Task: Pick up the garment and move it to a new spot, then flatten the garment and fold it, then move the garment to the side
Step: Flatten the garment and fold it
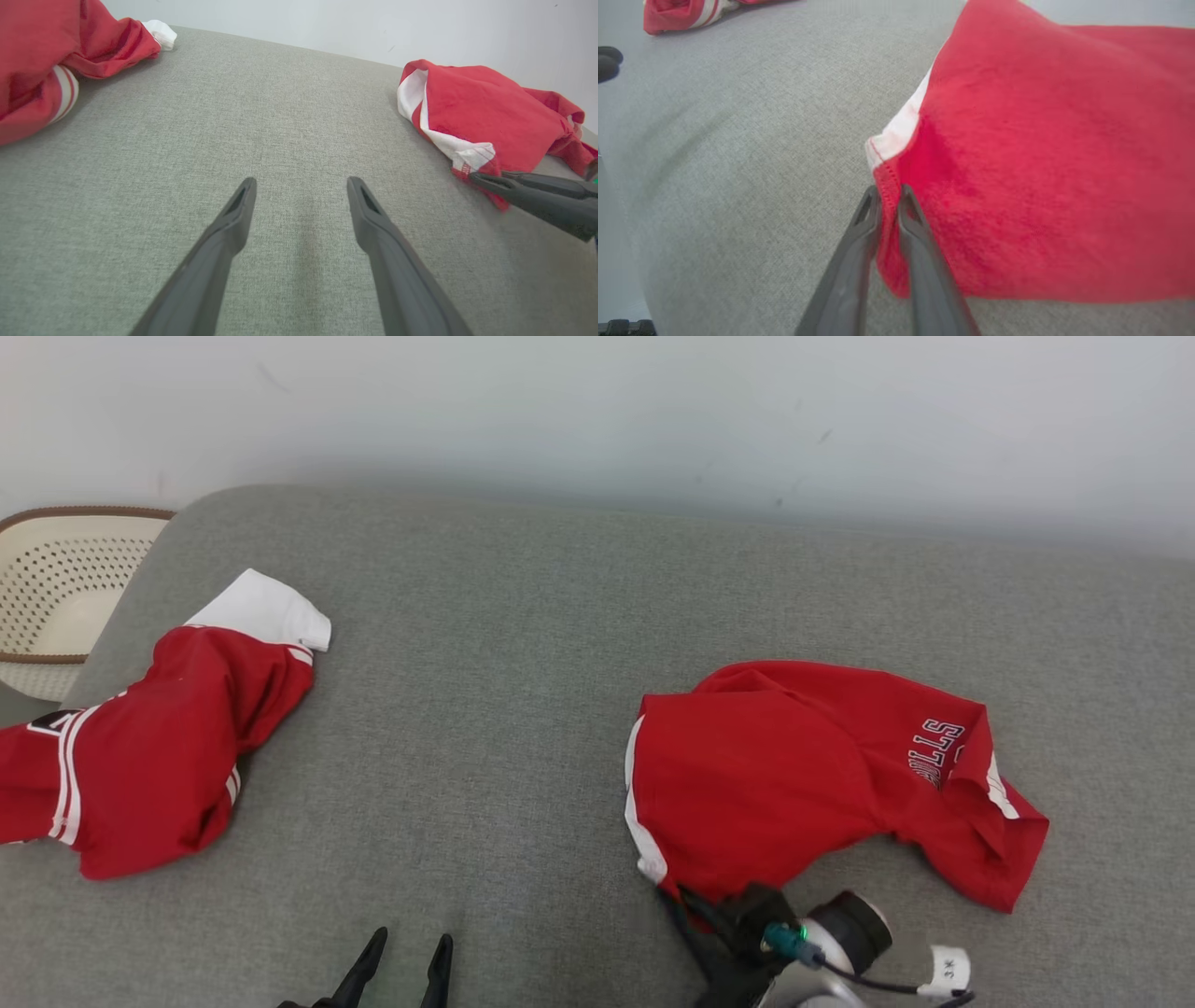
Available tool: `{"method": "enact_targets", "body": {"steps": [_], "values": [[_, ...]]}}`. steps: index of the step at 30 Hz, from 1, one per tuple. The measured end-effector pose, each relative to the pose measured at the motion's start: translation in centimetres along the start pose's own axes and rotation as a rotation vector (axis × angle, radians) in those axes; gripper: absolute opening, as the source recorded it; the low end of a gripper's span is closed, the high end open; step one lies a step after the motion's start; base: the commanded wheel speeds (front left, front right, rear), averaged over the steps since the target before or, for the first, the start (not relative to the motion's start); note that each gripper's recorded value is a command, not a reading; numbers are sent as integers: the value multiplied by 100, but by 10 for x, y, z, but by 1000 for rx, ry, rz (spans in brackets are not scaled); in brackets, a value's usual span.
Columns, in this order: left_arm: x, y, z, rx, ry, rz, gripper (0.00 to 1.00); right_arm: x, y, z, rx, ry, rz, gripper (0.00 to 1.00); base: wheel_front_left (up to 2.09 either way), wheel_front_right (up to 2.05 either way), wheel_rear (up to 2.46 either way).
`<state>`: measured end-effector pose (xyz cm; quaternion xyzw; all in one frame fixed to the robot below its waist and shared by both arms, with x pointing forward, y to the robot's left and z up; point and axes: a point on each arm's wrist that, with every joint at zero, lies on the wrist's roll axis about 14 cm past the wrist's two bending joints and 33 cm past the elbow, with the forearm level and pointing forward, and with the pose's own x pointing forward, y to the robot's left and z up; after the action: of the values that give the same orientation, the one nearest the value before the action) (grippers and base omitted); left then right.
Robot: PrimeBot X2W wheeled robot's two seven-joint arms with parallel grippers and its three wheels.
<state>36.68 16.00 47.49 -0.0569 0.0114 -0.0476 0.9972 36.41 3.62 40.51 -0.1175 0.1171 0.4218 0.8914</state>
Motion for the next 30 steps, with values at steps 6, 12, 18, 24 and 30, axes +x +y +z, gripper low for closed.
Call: {"method": "enact_targets", "body": {"steps": [6, 12, 18, 24, 30], "values": [[4, -9, 0, -9, -1, -25, 100, -10, -39, 43, 71, -158, -136, 0, 0, 0, 0], [14, -26, 2, -14, -10, -76, 100, -61, -108, 46, 117, -229, -376, 0, 0, 0, 0], [24, -47, 1, -18, -7, -141, 100, -121, -162, 18, 147, -196, -609, 0, 0, 0, 0], [31, -56, 1, -21, -7, -172, 100, -150, -184, -9, 176, -133, -724, 0, 0, 0, 0], [29, -57, 0, -17, -5, -179, 100, -168, -205, -29, 174, -61, -803, 99, 0, 0, 0]]}}
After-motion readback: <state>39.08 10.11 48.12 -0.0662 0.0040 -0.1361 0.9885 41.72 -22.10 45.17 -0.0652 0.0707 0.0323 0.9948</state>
